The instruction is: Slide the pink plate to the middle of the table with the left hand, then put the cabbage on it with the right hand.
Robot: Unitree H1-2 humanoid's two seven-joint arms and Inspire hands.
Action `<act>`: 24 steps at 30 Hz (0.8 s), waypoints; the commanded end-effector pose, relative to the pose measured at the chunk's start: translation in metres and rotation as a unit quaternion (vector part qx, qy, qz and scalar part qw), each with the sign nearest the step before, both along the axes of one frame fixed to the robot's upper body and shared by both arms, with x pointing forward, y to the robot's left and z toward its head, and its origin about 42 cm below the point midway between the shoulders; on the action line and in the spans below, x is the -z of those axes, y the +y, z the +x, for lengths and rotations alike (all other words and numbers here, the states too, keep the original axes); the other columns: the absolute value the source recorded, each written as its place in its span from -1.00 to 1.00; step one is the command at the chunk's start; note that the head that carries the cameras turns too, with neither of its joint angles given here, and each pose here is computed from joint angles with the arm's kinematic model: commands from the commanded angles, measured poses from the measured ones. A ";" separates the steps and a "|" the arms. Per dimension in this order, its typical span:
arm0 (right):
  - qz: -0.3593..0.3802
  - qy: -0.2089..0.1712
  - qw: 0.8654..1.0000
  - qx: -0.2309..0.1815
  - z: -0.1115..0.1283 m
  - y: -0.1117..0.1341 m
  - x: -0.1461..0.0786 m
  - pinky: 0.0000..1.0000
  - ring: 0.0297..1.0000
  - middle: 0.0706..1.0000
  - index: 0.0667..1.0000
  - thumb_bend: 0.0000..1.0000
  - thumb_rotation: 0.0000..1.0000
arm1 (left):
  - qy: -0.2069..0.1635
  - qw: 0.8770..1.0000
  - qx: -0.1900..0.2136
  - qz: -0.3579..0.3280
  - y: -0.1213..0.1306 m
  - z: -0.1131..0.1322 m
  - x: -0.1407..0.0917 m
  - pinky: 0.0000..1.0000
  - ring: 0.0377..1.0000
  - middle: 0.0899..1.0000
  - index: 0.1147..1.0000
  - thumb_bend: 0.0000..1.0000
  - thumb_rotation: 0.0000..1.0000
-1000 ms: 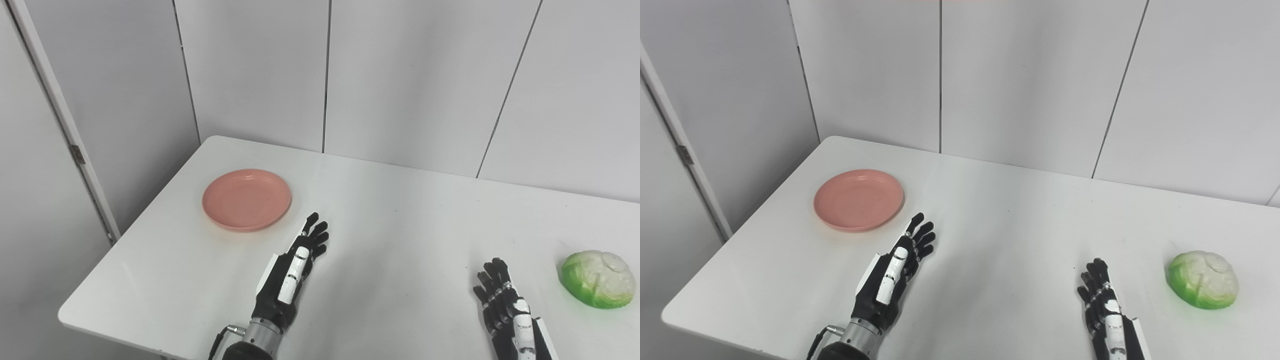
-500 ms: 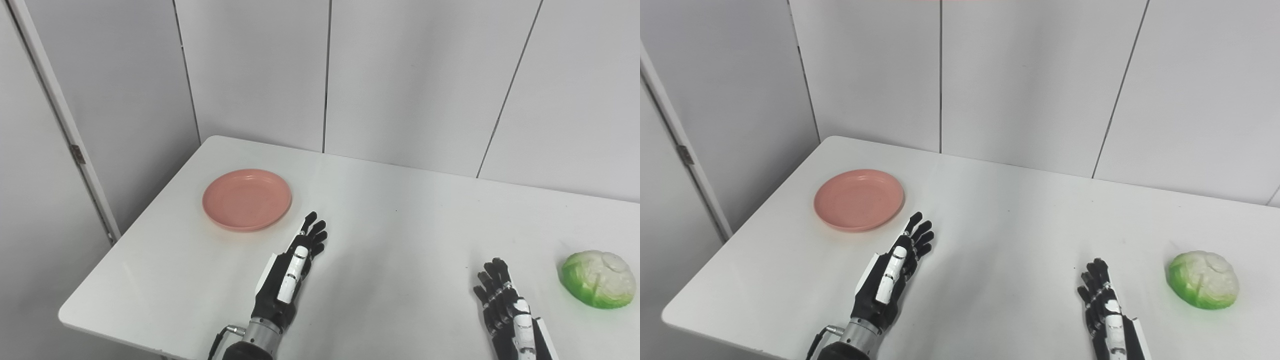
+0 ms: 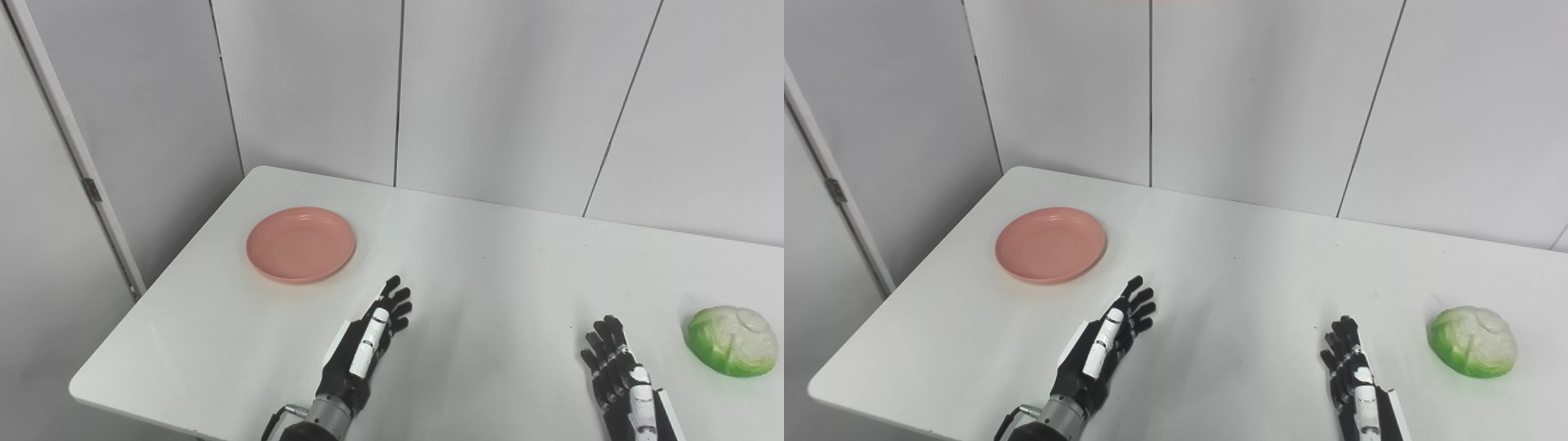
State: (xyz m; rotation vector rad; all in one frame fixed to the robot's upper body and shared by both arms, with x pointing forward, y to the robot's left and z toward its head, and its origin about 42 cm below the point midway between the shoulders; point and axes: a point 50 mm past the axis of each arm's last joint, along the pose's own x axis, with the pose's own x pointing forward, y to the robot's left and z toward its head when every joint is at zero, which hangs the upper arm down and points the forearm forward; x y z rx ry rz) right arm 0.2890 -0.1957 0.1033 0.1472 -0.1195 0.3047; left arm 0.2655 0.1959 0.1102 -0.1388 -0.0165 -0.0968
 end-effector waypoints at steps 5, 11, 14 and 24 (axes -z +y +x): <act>-0.043 0.057 0.997 0.035 0.039 -0.032 0.020 1.00 1.00 1.00 1.00 -0.43 1.00 | -0.077 0.997 0.003 0.007 0.004 0.007 -0.052 0.87 0.84 0.85 0.84 -0.05 1.00; -0.044 0.057 0.997 0.034 0.038 -0.031 0.020 1.00 1.00 1.00 1.00 -0.43 1.00 | -0.109 0.994 -0.003 0.012 0.016 0.013 -0.081 0.89 0.83 0.84 0.81 0.01 1.00; -0.044 0.054 0.997 0.036 0.039 -0.032 0.020 1.00 1.00 1.00 1.00 -0.44 1.00 | -0.126 0.992 -0.006 0.023 0.022 0.015 -0.093 0.91 0.85 0.86 0.83 -0.01 1.00; -0.044 0.058 0.997 0.034 0.039 -0.034 0.021 1.00 1.00 1.00 1.00 -0.42 1.00 | -0.192 0.980 -0.036 0.041 0.060 0.032 -0.143 0.95 0.84 0.84 0.82 0.00 1.00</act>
